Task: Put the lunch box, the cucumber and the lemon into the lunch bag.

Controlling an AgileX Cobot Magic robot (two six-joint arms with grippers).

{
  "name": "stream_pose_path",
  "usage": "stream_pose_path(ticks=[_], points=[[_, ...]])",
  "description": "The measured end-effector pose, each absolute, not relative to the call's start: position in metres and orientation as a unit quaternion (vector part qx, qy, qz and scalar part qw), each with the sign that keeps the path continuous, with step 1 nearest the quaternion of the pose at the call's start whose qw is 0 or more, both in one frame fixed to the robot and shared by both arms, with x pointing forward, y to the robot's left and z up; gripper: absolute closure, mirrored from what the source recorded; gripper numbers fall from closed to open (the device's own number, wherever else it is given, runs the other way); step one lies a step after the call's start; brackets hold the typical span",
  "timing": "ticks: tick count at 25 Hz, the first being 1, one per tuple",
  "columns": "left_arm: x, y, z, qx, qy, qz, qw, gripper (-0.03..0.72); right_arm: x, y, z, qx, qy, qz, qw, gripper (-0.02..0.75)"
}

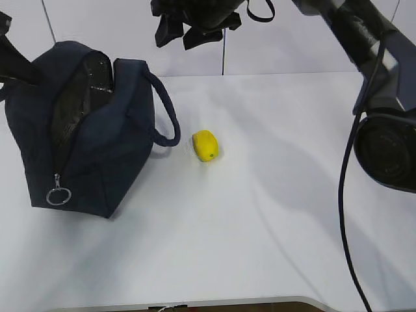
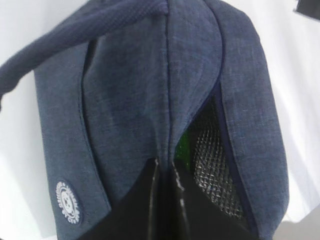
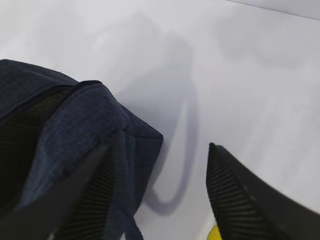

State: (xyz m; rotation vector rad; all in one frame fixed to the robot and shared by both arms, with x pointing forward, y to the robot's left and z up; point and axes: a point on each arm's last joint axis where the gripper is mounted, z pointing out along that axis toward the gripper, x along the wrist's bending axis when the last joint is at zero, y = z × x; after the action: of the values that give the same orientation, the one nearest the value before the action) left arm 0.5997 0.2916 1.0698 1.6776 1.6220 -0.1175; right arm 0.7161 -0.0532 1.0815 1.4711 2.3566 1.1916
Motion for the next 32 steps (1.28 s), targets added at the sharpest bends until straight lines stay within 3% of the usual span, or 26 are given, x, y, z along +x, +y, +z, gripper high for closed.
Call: stream_pose_path(ticks=[7, 15, 23, 32], points=[[0.595, 0.292, 1.068, 0.676, 0.633, -0.054, 0.372, 0.699, 0.717, -0.054, 1.08, 0.479, 0.785, 0.388, 0.067, 0.269], [0.594, 0.296, 1.065, 0.681, 0.643, -0.046, 0.347, 0.699, 0.714, -0.056, 1.055, 0.484, 0.813, 0.323, 0.039, 0.269], [0.594, 0.296, 1.065, 0.679, 0.645, -0.046, 0.347, 0.699, 0.695, -0.07, 1.061, 0.478, 0.835, 0.269, 0.042, 0.271], [0.594, 0.296, 1.065, 0.68, 0.645, -0.049, 0.346, 0.699, 0.688, -0.074, 1.021, 0.492, 0.846, 0.205, 0.004, 0.272]])
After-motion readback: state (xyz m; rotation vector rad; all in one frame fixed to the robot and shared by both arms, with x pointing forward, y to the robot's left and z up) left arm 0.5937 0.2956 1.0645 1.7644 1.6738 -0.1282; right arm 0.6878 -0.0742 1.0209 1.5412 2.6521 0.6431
